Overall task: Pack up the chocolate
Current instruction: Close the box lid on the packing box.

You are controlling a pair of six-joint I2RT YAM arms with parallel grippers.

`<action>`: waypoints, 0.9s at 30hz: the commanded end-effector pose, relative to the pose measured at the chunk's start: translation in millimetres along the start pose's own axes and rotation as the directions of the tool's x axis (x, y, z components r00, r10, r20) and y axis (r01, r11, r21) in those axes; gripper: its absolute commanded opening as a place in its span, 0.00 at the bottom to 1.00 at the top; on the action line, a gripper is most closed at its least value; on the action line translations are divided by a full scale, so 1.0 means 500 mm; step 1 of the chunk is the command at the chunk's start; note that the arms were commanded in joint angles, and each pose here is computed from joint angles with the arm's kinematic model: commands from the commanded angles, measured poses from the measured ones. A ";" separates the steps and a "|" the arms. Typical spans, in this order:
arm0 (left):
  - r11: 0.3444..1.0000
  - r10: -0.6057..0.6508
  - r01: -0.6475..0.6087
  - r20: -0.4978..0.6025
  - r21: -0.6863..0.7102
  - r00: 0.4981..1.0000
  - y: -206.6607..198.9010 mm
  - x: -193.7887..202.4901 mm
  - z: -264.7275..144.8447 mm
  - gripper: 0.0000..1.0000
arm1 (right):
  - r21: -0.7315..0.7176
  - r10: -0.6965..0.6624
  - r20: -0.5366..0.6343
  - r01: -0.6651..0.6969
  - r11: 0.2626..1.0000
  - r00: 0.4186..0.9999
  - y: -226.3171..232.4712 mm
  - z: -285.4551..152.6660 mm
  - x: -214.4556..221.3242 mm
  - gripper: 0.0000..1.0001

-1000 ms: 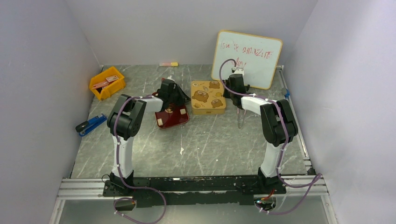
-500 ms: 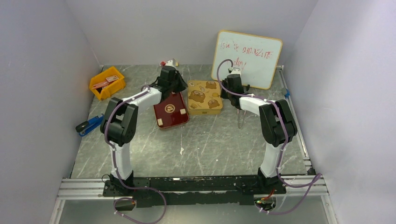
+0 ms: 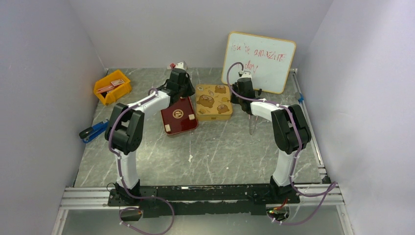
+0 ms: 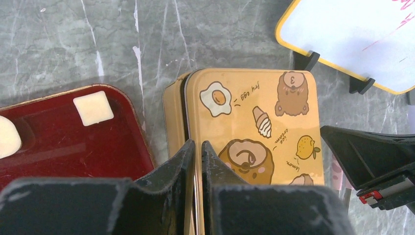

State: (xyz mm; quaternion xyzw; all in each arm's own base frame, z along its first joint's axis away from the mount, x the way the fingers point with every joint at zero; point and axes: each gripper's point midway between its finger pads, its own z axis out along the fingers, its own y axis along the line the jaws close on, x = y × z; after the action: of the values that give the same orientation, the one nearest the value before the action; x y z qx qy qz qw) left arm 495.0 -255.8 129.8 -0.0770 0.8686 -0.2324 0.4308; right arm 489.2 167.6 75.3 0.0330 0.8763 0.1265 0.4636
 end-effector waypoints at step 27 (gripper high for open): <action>0.989 -0.069 0.076 0.058 -0.128 0.996 0.061 0.014 -0.008 0.05 | -0.052 -0.002 0.053 0.005 0.999 0.999 0.034 -0.006 -0.046 0.04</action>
State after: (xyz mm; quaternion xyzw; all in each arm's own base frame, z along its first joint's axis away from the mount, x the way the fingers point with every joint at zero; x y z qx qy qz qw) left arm 479.1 -229.8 84.6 -0.1265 0.8864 -0.1698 0.4117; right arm 489.2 168.0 75.4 0.0323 0.8763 0.1275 0.4635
